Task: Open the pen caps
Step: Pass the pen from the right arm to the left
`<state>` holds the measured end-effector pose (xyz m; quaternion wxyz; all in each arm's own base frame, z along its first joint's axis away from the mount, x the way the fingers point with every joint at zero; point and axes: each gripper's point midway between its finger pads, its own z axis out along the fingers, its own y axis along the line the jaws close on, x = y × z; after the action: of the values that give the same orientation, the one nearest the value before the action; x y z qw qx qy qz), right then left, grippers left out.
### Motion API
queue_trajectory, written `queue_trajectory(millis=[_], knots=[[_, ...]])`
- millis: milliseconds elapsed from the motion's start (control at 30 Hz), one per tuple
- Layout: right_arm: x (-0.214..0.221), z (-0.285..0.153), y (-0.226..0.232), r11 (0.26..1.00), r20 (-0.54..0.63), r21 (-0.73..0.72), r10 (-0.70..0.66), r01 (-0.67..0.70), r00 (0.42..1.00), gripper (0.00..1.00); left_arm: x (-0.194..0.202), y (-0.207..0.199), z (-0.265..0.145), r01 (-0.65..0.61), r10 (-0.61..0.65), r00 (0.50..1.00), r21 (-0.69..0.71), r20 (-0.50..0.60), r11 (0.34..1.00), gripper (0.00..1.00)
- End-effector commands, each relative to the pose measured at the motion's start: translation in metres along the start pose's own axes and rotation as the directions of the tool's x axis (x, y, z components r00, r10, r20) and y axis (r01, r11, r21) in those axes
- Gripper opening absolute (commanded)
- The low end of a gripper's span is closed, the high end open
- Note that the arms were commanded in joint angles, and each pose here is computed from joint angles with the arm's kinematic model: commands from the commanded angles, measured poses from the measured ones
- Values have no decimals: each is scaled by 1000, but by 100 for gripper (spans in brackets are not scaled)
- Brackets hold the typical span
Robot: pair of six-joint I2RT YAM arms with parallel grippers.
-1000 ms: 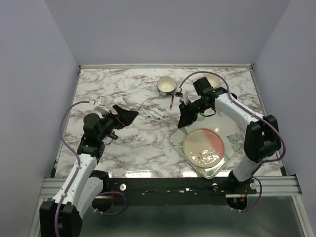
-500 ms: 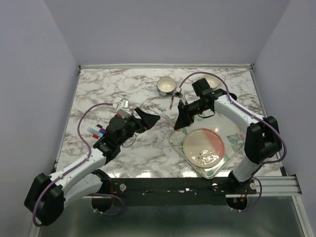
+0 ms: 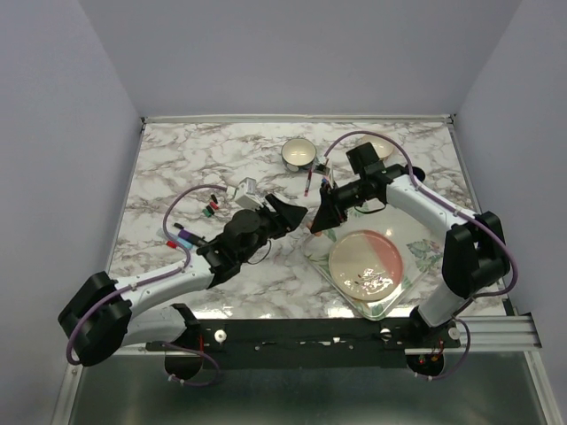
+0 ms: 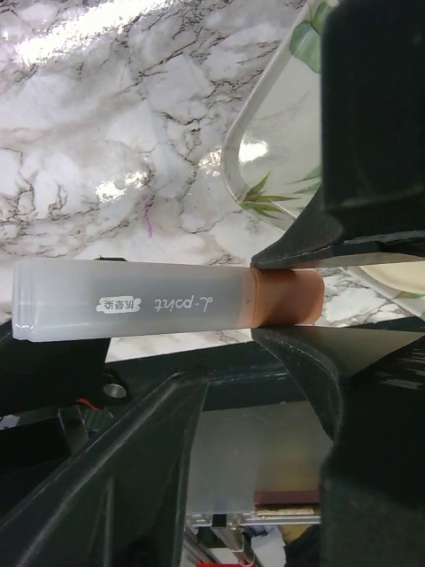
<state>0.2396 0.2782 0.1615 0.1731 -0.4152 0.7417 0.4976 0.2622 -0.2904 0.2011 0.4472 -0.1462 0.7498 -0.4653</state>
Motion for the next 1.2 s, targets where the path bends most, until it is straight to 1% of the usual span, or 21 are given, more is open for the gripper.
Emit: queue_trajectory(millis=[0, 67, 133, 167, 200, 300, 333, 467, 500, 567, 633, 667, 800, 833, 900, 933, 1000, 1033, 1100, 1133, 1167], knots=[[-9, -1, 6, 999, 39, 20, -41, 40, 998, 0, -15, -10, 13, 40, -33, 993, -61, 112, 997, 66], [-13, -4, 2, 997, 54, 58, -53, 50, 997, 1, -5, -9, 15, 38, -30, 995, -79, 96, 996, 66], [-15, -4, -4, 994, 74, 98, -52, 45, 996, 1, -2, -5, 17, 47, -36, 994, -101, 105, 994, 65], [-15, -4, -3, 994, 82, 100, -53, 45, 995, 1, -1, -4, 17, 49, -37, 993, -107, 110, 993, 65], [-16, -5, -2, 994, 90, 101, -56, 47, 994, 1, 0, -3, 17, 52, -38, 992, -114, 122, 992, 62], [-18, -5, -2, 993, 109, 110, -50, 38, 993, 1, 1, -3, 18, 63, -46, 990, -123, 135, 990, 62], [-19, -5, -1, 993, 116, 109, -47, 34, 992, 1, 1, -1, 19, 63, -43, 988, -133, 145, 989, 59], [-19, -4, 0, 995, 125, 96, -34, 22, 992, 1, 0, 1, 22, 61, -37, 987, -147, 159, 987, 58], [-19, -3, 0, 995, 125, 93, -32, 21, 992, 0, -1, -1, 23, 62, -39, 986, -145, 162, 987, 56], [-18, -3, 0, 996, 125, 91, -27, 15, 992, 1, 2, -1, 25, 59, -36, 987, -146, 156, 988, 53], [-18, -2, 0, 996, 127, 91, -25, 13, 992, 1, 3, -3, 27, 55, -34, 988, -141, 150, 989, 48], [-18, -2, 0, 995, 127, 94, -28, 16, 991, 0, 4, -5, 28, 53, -34, 989, -134, 143, 990, 48], [-18, -2, -1, 995, 130, 96, -30, 17, 991, 1, 9, -9, 28, 41, -27, 992, -111, 127, 993, 36], [-18, -2, 0, 995, 130, 93, -30, 18, 991, 2, 9, -9, 28, 27, -13, 992, -106, 124, 994, 28], [-17, -2, 2, 997, 126, 79, -36, 26, 991, 4, 10, -14, 28, 3, 7, 993, -85, 114, 996, 19], [-15, -1, 4, 997, 116, 68, -42, 34, 992, 7, 9, -15, 27, -8, 17, 993, -79, 113, 997, 12], [-16, -2, 9, 998, 114, 41, -58, 53, 992, 11, 8, -15, 25, -47, 55, 992, -75, 113, 996, 7], [-13, -2, 10, 997, 102, 28, -70, 68, 992, 15, 5, -17, 22, -58, 65, 991, -65, 118, 996, 2], [-13, -3, 16, 996, 100, -3, -89, 90, 991, 21, 2, -15, 18, -104, 111, 986, -60, 126, 993, 0], [-9, -3, 17, 994, 87, -12, -104, 105, 991, 26, -4, -17, 13, -117, 123, 983, -51, 135, 992, 0], [-9, -3, 22, 992, 87, -34, -114, 118, 990, 28, -5, -16, 10, -129, 134, 982, -48, 134, 990, 0]])
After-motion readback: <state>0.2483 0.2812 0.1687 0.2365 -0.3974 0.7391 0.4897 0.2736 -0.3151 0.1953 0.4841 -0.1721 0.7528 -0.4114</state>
